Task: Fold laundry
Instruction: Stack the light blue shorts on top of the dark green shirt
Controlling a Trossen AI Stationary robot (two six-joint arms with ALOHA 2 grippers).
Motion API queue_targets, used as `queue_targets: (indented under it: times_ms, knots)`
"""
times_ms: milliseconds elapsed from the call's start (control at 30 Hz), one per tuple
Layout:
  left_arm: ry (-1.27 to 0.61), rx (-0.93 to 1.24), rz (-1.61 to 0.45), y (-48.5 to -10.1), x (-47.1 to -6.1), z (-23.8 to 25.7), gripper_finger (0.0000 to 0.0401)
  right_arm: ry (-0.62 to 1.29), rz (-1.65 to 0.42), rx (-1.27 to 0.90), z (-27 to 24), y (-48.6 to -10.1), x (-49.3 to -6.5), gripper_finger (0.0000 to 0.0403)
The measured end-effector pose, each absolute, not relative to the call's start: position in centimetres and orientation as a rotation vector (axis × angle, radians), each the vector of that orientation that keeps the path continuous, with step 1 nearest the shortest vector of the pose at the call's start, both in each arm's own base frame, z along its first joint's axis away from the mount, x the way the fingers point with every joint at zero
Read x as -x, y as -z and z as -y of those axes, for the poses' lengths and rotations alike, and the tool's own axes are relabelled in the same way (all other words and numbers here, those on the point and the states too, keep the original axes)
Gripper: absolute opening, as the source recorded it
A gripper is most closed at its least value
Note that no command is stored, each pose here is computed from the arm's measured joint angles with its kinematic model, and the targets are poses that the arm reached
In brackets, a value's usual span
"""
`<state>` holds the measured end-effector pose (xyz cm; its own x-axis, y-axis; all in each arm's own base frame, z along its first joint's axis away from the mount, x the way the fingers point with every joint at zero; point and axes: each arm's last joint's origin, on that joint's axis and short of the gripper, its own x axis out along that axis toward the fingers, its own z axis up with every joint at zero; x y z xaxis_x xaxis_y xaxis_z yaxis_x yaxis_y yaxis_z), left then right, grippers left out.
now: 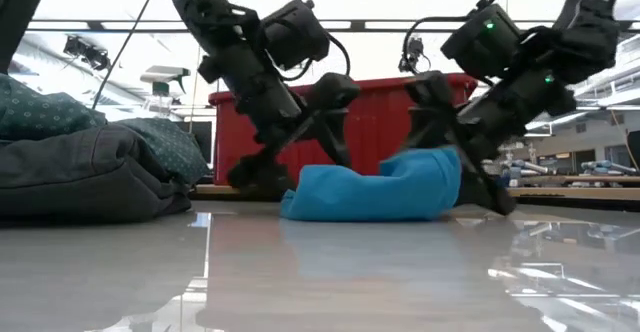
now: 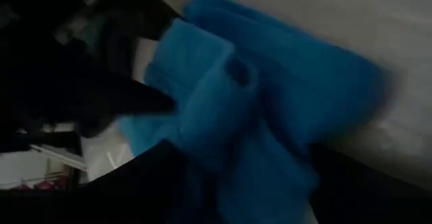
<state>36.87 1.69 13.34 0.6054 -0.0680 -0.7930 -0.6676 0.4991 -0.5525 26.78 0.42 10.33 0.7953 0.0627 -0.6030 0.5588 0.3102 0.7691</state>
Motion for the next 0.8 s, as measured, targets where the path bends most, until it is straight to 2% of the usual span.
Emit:
queue_targets:
  times_ms: [67, 133, 200, 300, 333, 367, 500, 800]
  knots:
    - [-0.388, 0.992, -0.847, -12.9, -37.3, -1.6, 0.0316, 0.364, -0.610, -1.237, -0.4, -9.9, -27.5, 0.0275]
    - [-0.356, 0.989, -0.840, -12.3, -37.7, -1.4, 0.0274, 0.357, -0.618, -1.224, -0.5, -9.7, -28.3, 0.0240]
    - [-0.333, 0.979, -0.847, -12.0, -37.8, -1.0, 0.0217, 0.352, -0.621, -1.219, -0.5, -9.7, -29.0, 0.0184]
    - [-0.275, 0.938, -0.853, -11.7, -38.0, -0.7, 0.0110, 0.332, -0.626, -1.178, -0.6, -10.1, -29.6, 0.0068]
    - [-0.258, 0.936, -0.852, -11.7, -38.0, -0.7, 0.0074, 0.319, -0.621, -1.159, -0.6, -10.4, -29.7, 0.0041]
    - [-0.246, 0.940, -0.846, -12.1, -38.0, -0.7, 0.0045, 0.313, -0.619, -1.146, -0.6, -10.7, -29.8, 0.0036]
    - [-0.226, 0.955, -0.823, -14.8, -37.1, -1.6, 0.0039, 0.288, -0.576, -1.159, -0.6, -12.9, -29.9, 0.0036]
    - [-0.174, 0.928, -0.681, -27.1, -30.4, -1.5, 0.0039, 0.112, -0.267, -1.108, -0.4, -22.3, -32.1, 0.0036]
